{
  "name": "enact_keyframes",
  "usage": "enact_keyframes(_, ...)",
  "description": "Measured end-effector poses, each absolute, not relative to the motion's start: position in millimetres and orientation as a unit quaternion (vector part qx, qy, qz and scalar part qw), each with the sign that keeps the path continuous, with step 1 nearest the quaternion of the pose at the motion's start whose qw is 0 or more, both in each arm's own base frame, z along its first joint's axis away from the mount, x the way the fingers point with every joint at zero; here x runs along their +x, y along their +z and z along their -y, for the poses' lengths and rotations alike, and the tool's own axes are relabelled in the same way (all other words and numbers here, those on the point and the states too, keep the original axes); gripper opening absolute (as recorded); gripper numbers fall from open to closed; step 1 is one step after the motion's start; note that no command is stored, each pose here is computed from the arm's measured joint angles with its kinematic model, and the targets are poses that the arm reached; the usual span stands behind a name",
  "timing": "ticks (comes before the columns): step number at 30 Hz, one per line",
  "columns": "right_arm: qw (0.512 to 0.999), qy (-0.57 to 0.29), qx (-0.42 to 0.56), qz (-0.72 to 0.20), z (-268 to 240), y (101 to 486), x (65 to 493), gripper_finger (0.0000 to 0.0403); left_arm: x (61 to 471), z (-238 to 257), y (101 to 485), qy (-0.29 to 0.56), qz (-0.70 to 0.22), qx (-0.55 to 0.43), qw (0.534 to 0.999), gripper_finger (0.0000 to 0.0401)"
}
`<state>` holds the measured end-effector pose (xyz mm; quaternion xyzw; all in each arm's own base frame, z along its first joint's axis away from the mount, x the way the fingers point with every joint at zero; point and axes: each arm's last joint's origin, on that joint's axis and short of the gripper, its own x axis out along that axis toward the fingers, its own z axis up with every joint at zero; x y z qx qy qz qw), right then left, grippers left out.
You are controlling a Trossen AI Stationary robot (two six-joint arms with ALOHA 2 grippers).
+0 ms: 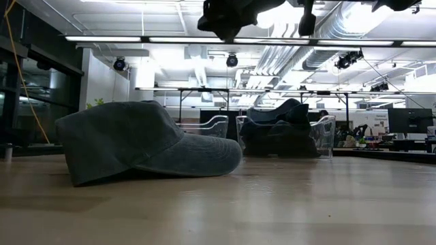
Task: Pick & Place hat
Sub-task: Put the top gray cap into the left transparent bin
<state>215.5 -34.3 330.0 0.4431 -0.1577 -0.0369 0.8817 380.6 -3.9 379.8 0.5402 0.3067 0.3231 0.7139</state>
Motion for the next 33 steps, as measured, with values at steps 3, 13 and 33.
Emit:
enact_keyframes(3,0.883,-0.037,0.441,0.160,34.3,330.7,215.2,0.0001,380.8,5.1,381.5,0.328,-0.307,0.548,0.706,0.0255)
enact_keyframes(13,0.882,-0.042,0.440,0.162,36.1,330.9,214.8,0.0001,380.0,13.6,381.7,0.328,-0.310,0.555,0.699,0.0131)
enact_keyframes(33,0.891,-0.034,0.434,0.128,34.7,324.6,217.0,0.0004,381.7,15.8,380.6,0.307,-0.294,0.555,0.715,0.0005)
